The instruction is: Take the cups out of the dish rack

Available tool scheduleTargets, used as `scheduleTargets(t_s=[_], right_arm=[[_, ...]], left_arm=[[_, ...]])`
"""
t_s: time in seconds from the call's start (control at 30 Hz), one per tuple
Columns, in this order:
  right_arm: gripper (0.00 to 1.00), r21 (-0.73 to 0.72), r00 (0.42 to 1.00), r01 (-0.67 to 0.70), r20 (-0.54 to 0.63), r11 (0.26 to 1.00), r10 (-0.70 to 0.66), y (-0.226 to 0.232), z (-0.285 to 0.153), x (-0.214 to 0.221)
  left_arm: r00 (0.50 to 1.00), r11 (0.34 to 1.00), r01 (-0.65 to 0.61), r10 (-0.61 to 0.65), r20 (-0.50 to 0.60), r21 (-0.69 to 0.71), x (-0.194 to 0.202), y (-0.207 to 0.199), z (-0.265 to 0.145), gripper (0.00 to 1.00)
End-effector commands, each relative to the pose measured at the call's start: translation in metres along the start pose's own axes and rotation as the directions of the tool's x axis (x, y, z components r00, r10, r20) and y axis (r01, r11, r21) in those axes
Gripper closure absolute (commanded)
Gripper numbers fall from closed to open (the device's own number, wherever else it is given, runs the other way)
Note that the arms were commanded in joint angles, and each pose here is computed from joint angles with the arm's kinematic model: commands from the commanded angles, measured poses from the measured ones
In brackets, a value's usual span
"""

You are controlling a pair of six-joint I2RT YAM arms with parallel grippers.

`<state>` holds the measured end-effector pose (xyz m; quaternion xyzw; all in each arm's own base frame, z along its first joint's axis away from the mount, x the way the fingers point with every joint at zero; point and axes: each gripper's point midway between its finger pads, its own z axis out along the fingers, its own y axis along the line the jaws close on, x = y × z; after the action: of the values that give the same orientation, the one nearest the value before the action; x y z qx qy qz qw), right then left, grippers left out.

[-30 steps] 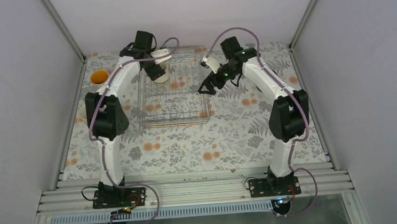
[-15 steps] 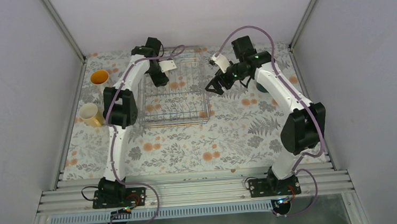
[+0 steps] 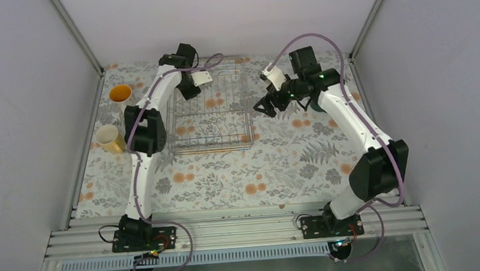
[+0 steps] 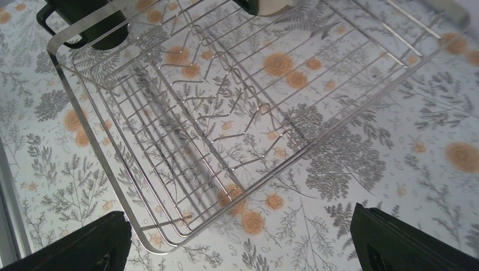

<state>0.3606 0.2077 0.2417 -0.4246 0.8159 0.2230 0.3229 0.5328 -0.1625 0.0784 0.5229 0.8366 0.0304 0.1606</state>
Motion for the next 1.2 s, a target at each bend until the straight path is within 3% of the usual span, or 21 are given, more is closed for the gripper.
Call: scheduleTargets(t_s=[0.0,0.1,0.2,0.37,0.57,0.7,0.9,1.07,1.17], right_arm=[[0.00,0.093,0.999,0.000,0.053,0.996,-0.005,-0.007,-0.024,-0.009],[0.00,0.170,0.996,0.000,0.089,0.986,-0.015,-0.013,-0.046,-0.010],[0.00,0.305,0.989,-0.024,0.147,0.952,-0.022,-0.027,-0.076,-0.011],[0.00,0.497,0.973,-0.109,0.229,0.861,-0.009,-0.048,-0.122,-0.007],[0.00,0.692,0.953,-0.168,0.297,0.702,-0.065,-0.048,-0.186,0.005],[0.00,0.803,0.940,-0.216,0.324,0.555,-0.103,-0.044,-0.236,0.016],[0.00,0.914,0.958,-0.207,0.261,0.348,-0.116,-0.040,-0.282,0.043],[0.00,0.950,0.960,-0.217,0.250,0.224,-0.128,-0.034,-0.312,0.054],[0.00,0.955,0.957,-0.218,0.250,0.201,-0.145,-0.025,-0.325,0.053]], left_arm=[[0.995,0.975,0.011,0.010,0.095,-0.223,-0.037,0.025,-0.090,0.98],[0.983,0.953,-0.009,0.065,0.173,-0.302,-0.072,0.015,-0.144,0.98],[0.959,0.943,-0.065,0.149,0.240,-0.326,-0.108,-0.024,-0.184,0.98],[0.913,0.918,-0.223,0.315,0.261,-0.327,-0.162,-0.117,-0.202,0.98],[0.863,0.891,-0.359,0.430,0.266,-0.276,-0.200,-0.202,-0.178,0.98],[0.847,0.880,-0.410,0.465,0.258,-0.240,-0.214,-0.233,-0.154,0.98],[0.809,0.857,-0.479,0.516,0.283,-0.193,-0.231,-0.278,-0.128,0.98],[0.762,0.813,-0.559,0.581,0.287,-0.161,-0.240,-0.321,-0.100,0.98],[0.737,0.794,-0.591,0.604,0.304,-0.143,-0.246,-0.341,-0.086,0.98]])
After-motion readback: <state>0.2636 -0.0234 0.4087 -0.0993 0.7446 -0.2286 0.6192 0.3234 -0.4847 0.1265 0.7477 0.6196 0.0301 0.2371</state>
